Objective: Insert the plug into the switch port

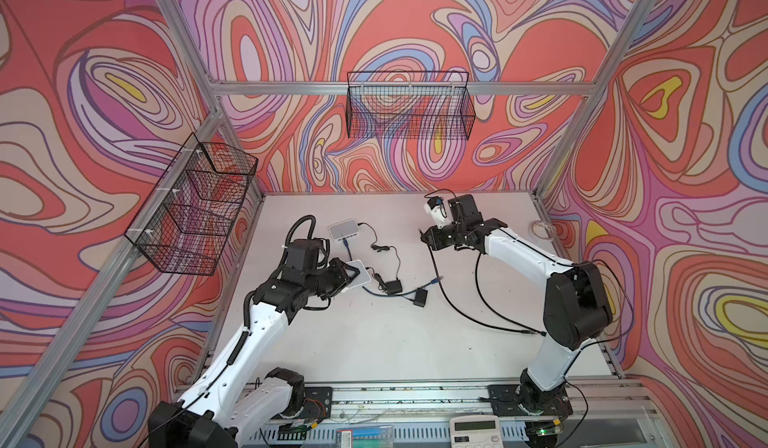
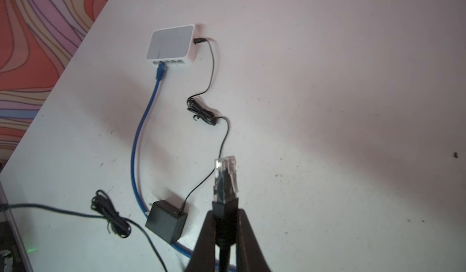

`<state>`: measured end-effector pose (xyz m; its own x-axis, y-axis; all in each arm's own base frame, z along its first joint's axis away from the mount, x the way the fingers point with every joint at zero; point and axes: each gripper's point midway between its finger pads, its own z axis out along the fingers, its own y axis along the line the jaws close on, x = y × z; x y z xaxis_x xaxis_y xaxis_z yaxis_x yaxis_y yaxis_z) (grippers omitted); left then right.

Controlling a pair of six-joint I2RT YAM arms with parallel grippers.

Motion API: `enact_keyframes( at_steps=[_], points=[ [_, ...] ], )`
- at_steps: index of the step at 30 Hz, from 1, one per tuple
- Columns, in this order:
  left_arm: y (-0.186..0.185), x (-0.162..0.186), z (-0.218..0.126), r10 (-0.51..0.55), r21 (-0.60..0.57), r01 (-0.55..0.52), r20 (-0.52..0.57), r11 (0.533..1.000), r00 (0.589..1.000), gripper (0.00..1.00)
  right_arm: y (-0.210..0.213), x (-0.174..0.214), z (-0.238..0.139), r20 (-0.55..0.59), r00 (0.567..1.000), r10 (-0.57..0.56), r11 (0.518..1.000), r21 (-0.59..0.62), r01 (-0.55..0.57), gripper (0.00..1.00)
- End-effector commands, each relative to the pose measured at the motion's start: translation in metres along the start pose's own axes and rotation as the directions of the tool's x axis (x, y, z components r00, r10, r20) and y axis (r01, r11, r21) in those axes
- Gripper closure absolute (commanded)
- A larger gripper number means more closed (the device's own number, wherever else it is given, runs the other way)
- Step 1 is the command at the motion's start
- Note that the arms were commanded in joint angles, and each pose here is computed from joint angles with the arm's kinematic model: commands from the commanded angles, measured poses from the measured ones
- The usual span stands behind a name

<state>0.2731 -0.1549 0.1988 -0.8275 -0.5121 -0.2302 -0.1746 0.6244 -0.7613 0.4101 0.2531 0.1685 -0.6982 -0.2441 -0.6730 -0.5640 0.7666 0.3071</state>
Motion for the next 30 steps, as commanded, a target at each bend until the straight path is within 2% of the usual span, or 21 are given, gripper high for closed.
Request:
enact_keyframes(
  at_steps=[1, 6, 12, 18, 30],
  points=[
    [-0.024, -0.016, -0.007, 0.009, 0.057, -0.012, 0.05, 0.998, 0.999, 1.0, 0.039, 0.0, -0.016, 0.013, 0.994, -0.111, 0.992, -0.055, 0.112, 1.0],
    [-0.022, -0.017, -0.008, -0.012, 0.056, 0.009, 0.063, 0.998, 0.998, 1.0, 0.078, 0.023, -0.02, -0.021, 0.976, -0.215, 0.976, -0.05, 0.214, 1.0],
    [-0.023, -0.016, -0.007, -0.038, 0.069, 0.034, 0.058, 0.997, 0.998, 1.0, 0.116, 0.046, -0.019, -0.017, 0.939, -0.344, 0.939, 0.016, 0.344, 1.0],
    [-0.02, -0.019, -0.01, -0.045, 0.049, 0.042, 0.076, 0.998, 0.996, 1.0, 0.134, 0.062, -0.028, 0.028, 0.922, -0.387, 0.922, 0.03, 0.386, 1.0],
    [-0.015, -0.019, -0.01, -0.06, 0.044, 0.056, 0.096, 0.997, 0.994, 1.0, 0.158, 0.08, -0.04, 0.056, 0.925, -0.376, 0.916, -0.125, 0.381, 1.0]
  ],
)
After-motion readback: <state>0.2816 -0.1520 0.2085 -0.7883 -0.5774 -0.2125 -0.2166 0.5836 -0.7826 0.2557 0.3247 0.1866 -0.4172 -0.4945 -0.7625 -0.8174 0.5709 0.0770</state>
